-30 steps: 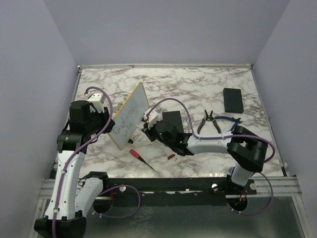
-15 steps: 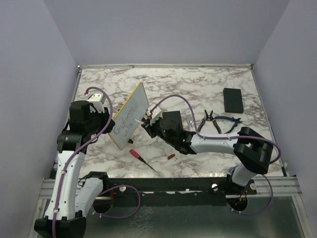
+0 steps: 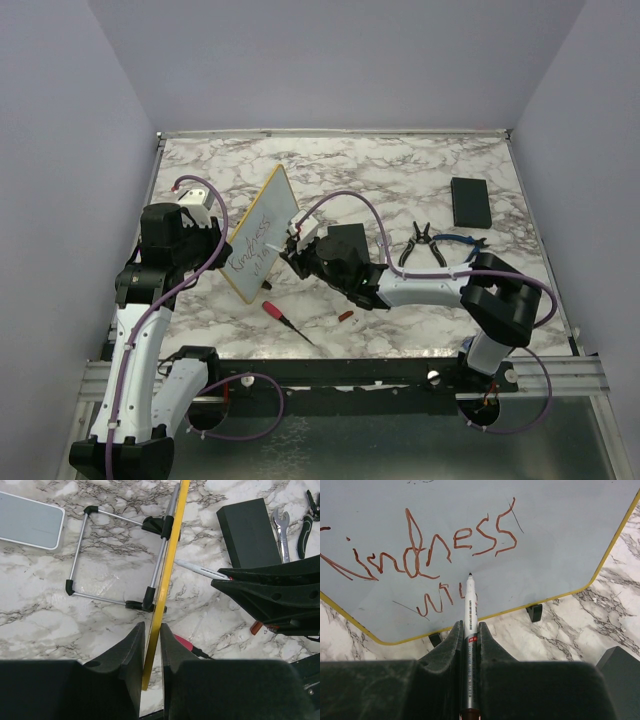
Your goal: Write a sentence on the whiteboard
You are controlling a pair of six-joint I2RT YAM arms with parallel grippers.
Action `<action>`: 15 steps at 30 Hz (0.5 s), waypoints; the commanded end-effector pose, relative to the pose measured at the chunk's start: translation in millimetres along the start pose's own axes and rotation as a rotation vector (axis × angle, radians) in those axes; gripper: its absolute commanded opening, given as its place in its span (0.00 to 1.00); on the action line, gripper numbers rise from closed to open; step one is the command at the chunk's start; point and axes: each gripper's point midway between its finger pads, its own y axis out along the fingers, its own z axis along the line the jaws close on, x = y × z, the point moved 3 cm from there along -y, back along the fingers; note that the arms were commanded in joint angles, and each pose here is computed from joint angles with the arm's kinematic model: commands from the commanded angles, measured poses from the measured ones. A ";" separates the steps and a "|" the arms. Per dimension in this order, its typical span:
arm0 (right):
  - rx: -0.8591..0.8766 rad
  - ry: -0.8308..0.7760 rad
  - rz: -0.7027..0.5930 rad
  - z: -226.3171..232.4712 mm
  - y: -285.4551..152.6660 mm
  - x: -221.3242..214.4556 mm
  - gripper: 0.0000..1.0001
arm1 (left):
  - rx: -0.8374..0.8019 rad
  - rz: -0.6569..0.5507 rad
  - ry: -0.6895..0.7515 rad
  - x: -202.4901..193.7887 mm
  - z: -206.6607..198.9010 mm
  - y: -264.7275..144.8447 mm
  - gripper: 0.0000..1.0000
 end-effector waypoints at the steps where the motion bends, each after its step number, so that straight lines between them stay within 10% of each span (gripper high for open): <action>1: 0.014 -0.008 -0.023 3.2 10.7 5.6 0.00 | -0.028 0.024 0.007 -7.7 -4.5 -0.9 0.19; 15: 0.001 -0.014 0.044 0.6 11.4 -22.8 0.01 | -0.033 0.026 0.009 -8.0 -5.0 -0.7 0.18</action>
